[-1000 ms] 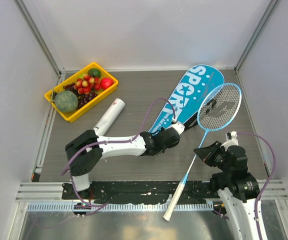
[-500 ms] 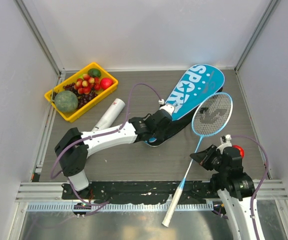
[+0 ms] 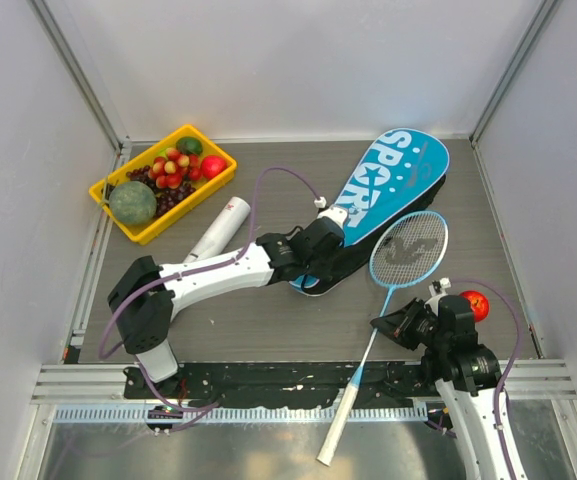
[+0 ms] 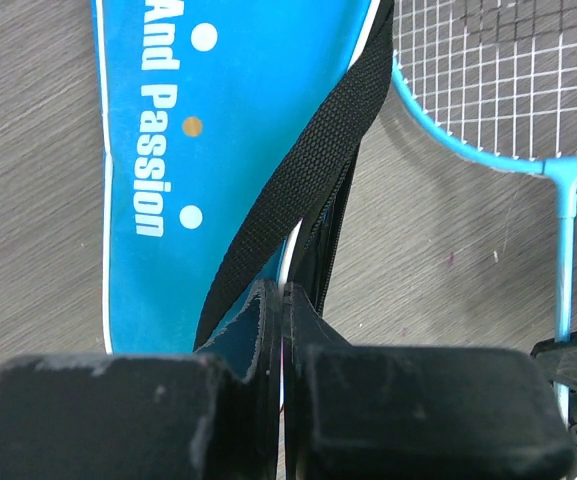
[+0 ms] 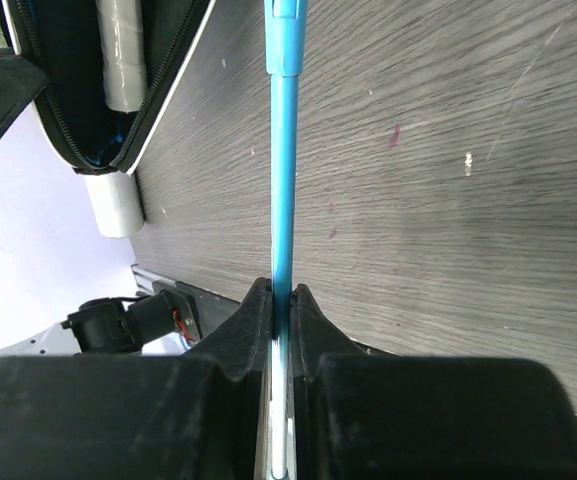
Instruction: Pack up the badminton gear
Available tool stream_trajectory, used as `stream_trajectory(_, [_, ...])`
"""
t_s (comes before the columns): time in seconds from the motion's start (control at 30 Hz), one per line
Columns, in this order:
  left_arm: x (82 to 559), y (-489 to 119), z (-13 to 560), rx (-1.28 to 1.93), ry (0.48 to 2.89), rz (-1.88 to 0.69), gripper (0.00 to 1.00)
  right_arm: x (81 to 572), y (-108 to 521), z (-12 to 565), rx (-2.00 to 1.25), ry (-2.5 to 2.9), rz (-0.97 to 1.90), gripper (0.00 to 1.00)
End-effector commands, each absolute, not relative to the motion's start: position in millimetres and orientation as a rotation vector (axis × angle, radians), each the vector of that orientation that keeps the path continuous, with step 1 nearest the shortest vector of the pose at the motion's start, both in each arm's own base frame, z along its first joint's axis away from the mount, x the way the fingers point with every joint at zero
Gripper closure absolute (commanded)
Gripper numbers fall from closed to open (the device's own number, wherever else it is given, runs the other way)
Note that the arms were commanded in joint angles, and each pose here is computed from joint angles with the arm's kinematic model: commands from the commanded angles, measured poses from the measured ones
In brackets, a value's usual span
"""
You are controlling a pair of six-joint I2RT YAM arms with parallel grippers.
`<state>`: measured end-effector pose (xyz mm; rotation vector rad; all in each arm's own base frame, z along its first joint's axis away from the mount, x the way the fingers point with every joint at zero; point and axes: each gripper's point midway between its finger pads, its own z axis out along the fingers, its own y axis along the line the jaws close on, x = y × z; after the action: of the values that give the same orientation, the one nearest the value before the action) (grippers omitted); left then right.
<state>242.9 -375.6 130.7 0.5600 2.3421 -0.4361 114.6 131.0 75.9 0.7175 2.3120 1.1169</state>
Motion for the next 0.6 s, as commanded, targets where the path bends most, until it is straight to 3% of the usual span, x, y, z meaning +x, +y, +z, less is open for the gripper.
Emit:
stream_trajectory(0.0, [253.8,-386.5,177.0,0.472,2.256,-0.536,1.00,115.0,143.5,110.2,0.608,2.161,1.284,0.95])
stream_trajectory(0.57, [254.7,-384.5,186.8,0.423,2.247,-0.581,1.00,114.0,162.2,139.3,0.640,2.069,1.555,0.95])
